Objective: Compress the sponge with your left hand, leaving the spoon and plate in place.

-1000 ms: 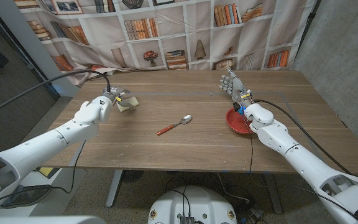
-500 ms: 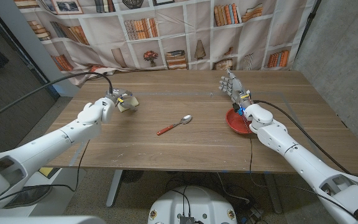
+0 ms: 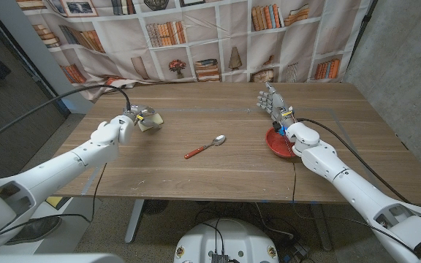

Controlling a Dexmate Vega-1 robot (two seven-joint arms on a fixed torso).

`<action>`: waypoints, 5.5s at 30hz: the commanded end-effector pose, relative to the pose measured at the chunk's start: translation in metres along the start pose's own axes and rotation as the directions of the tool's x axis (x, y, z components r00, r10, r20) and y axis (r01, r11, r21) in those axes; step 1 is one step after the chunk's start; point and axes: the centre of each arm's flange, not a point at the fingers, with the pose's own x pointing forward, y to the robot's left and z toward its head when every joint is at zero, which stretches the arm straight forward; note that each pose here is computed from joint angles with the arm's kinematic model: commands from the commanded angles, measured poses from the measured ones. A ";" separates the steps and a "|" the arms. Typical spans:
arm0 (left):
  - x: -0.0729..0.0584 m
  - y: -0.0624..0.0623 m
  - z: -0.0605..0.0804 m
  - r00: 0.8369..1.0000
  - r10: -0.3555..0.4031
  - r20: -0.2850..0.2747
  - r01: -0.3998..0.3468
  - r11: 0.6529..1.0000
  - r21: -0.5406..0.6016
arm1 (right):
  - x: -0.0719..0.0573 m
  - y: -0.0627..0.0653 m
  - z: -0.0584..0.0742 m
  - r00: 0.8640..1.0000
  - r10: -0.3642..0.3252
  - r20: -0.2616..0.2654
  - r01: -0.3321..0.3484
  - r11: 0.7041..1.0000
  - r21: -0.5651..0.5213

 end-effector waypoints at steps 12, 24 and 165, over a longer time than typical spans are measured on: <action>0.015 -0.040 0.009 0.994 -0.085 0.064 0.094 0.983 -0.159 | 0.000 0.006 0.004 1.000 -0.010 -0.011 0.010 1.000 -0.014; 0.024 -0.041 0.021 0.986 -0.113 0.123 0.138 0.964 -0.226 | 0.000 0.006 0.005 1.000 -0.010 -0.005 0.010 1.000 -0.011; -0.023 0.066 0.029 0.914 0.404 0.022 -0.297 0.707 -0.642 | -0.002 -0.008 0.011 0.996 0.012 0.093 -0.018 0.998 0.057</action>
